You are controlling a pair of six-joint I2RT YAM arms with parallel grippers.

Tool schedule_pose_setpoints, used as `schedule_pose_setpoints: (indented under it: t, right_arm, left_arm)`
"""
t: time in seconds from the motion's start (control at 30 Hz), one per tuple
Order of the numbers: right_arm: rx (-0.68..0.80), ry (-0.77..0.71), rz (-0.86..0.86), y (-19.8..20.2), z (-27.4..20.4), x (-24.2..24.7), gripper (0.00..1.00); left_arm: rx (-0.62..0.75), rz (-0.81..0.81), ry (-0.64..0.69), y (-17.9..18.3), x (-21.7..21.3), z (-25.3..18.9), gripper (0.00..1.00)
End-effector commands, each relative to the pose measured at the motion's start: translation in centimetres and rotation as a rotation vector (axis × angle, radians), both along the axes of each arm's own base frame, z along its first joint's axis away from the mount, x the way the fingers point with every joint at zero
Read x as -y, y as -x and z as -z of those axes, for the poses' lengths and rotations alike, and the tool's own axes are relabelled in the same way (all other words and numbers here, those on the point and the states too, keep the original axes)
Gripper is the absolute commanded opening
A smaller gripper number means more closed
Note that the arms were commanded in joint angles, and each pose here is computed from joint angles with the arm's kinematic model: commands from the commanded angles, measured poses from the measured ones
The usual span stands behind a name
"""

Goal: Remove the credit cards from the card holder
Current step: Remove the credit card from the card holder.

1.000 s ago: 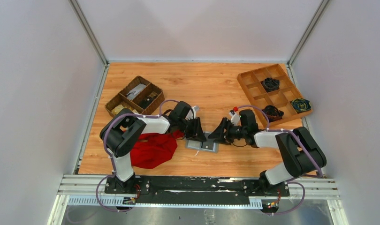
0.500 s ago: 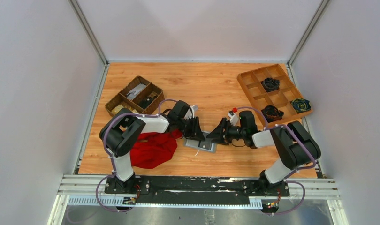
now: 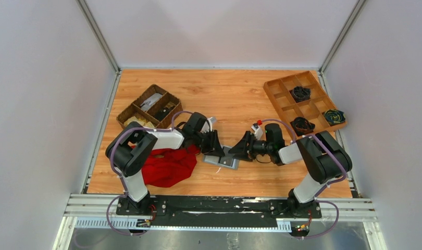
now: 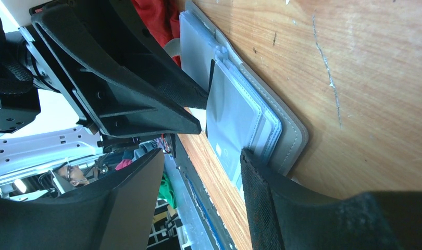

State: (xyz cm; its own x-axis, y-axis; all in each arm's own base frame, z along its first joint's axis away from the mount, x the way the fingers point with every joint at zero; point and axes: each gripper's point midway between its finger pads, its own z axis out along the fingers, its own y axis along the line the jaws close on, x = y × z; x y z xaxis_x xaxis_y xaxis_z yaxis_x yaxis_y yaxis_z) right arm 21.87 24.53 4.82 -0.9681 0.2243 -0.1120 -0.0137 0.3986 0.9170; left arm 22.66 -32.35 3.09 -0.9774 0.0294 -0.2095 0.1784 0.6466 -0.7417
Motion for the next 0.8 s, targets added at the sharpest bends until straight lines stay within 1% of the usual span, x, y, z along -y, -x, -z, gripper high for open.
schedule_pose_setpoints:
  t: [0.0, 0.13, 0.37, 0.53, 0.63, 0.77]
  right_arm:
    - [-0.077, 0.092, 0.012, 1.5, 2.9, 0.6, 0.61]
    - [-0.063, 0.103, 0.010, 1.2, 2.7, 0.6, 0.61]
    - [-0.062, 0.100, 0.006, 0.9, 2.6, 0.5, 0.61]
    - [-0.062, 0.097, 0.004, 0.8, 2.6, 0.4, 0.61]
    - [-0.060, 0.100, 0.003, 0.9, 2.6, 0.4, 0.61]
    - [-0.062, 0.104, 0.001, 0.9, 2.7, 0.5, 0.60]
  left_arm:
    - [0.003, 0.014, 0.009, 0.4, -0.5, -0.2, 0.33]
    - [-0.009, 0.012, -0.003, 0.6, -1.0, 0.5, 0.30]
    - [-0.009, 0.018, 0.010, 0.6, -0.8, 0.3, 0.20]
    - [-0.026, 0.032, 0.054, 0.7, -0.1, 0.0, 0.10]
    - [-0.033, 0.046, 0.076, 0.7, 0.2, -0.3, 0.00]
    - [-0.022, 0.043, 0.083, 0.6, 0.1, -0.7, 0.00]
